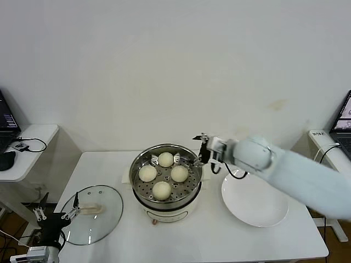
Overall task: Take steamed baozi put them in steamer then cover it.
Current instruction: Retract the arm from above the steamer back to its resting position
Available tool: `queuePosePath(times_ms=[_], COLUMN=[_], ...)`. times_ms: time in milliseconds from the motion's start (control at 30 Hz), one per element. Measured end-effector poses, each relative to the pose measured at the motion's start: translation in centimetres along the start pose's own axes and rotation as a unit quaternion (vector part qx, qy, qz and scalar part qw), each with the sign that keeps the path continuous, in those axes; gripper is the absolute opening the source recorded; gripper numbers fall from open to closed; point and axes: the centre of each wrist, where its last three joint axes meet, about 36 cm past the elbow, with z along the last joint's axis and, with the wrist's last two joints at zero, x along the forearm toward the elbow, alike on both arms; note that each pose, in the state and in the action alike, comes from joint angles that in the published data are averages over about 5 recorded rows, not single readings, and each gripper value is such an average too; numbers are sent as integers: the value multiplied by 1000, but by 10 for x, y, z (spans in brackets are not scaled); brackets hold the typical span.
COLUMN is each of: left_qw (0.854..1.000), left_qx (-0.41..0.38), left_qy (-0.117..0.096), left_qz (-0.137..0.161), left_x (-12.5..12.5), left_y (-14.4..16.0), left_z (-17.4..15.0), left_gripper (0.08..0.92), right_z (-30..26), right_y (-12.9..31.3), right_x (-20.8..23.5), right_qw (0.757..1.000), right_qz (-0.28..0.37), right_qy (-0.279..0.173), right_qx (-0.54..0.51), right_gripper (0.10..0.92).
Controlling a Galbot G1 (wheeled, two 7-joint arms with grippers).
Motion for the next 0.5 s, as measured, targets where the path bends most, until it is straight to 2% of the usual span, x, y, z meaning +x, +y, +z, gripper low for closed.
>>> queuePosePath(times_ms=[133,300,400,500], left_qw=[1000,997,992,981], left_qx=[-22,-76,-125,-189], left_qy=[-2,-4,-1,-5], left_qz=[-8,-19,-23,-30], left_x=[-4,-8,-8,-10], left_y=[4,10,14,21], left_z=[3,11,18,27], left_gripper=[823,823,823,823], right_z=[31,68,93,121], right_y=[19,48,68,91], right_x=[7,12,17,27], right_qw=[994,973,954,935], right_qz=[66,145,194,245], right_qy=[-70,-149,-177,-185], right_qx=[-46,-104,-143,-179], right_gripper=[823,823,823,823])
